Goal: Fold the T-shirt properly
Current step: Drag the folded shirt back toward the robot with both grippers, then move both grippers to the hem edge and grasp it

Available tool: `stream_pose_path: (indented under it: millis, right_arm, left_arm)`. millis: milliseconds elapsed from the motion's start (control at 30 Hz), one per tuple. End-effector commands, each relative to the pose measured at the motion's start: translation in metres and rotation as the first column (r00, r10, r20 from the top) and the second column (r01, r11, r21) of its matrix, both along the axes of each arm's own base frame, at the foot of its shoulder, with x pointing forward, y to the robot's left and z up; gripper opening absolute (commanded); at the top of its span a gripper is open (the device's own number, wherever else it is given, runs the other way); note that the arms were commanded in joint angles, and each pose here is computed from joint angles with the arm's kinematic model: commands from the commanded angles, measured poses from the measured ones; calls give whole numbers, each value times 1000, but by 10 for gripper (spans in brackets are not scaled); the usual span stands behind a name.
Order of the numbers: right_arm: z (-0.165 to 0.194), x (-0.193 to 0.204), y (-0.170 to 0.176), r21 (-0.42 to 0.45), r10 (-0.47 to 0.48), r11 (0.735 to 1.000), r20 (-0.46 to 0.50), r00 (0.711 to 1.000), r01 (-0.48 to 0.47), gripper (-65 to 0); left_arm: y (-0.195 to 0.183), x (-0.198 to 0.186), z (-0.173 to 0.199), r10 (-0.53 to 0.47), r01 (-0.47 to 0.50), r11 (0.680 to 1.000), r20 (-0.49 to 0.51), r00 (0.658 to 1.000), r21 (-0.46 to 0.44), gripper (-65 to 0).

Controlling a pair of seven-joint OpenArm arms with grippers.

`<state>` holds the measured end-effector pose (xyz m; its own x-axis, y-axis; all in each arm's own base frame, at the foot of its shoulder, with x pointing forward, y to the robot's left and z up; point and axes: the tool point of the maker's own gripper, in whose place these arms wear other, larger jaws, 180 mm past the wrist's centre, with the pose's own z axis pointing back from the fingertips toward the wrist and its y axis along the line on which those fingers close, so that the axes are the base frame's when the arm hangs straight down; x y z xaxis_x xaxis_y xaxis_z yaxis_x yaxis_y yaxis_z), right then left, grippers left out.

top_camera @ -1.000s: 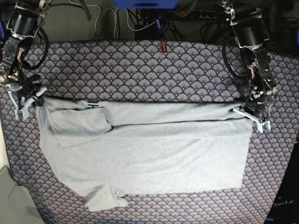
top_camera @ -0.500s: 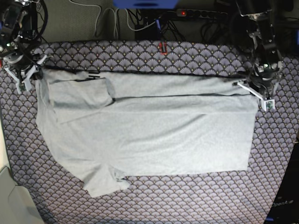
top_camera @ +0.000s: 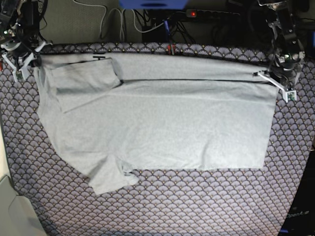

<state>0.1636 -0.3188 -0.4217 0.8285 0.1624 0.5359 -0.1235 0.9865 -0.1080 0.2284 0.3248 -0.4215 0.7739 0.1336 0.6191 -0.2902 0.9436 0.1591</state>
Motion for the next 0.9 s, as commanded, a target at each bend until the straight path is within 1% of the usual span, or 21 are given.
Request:
stream_pose_path:
  millis: [0,133,167,233,333,400,467,500,567,633,700,767,867]
  right_arm:
    - [8,2,-11,-38,-4,999,9,1000,5,-650]
    - [7,1,-11,-38,-5,999,6,1000,6,-645]
    - [7,1,-11,-38,-5,999,6,1000,6,-627]
    - [6,0,-10,-38,-2,999,-1,1000,2,-568]
    - [3,-5,-13,-47,-12,999,-39,999,10,-431]
    - [4,-4,-13,-46,-13,999,-34,999,11,-368]
    - [5,-3,-14,-46,-11,999,-26,1000,10,-348]
    - [7,-3,-18,-54,-18,998,-24,1000,16,-348]
    - [15,-3,-32,-77,-48,996,-8,999,47,-348]
    - [27,8,-45,-93,-82,992,41,996,85,-348]
    - [44,15,-67,-121,-129,983,93,987,140,-348]
    - [58,30,-79,-127,-151,977,147,978,170,-348]
    - [73,55,-96,-132,-160,974,195,968,187,-348]
  left_arm:
    - [13,6,13,9,-11,999,32,999,53,-636]
    - [12,-3,7,5,-5,999,8,1000,52,-632]
    - [13,-4,7,9,-9,999,1,1000,50,-614]
    - [13,-5,7,9,-9,999,-1,1000,50,-528]
    - [11,-7,2,14,-14,999,-9,1000,40,-351]
    - [8,-7,1,8,-8,999,-7,1000,37,-282]
    - [9,-4,4,13,-13,999,3,1000,38,-237]
    - [9,-3,6,13,-14,999,7,1000,40,-225]
    - [10,0,9,15,-15,999,20,1000,43,-223]
    - [16,8,17,24,-26,998,47,999,52,-223]
    - [30,16,29,63,-69,996,90,994,61,-223]
    - [41,34,46,82,-93,993,143,986,74,-223]
    - [55,68,79,80,-105,990,231,970,98,-223]
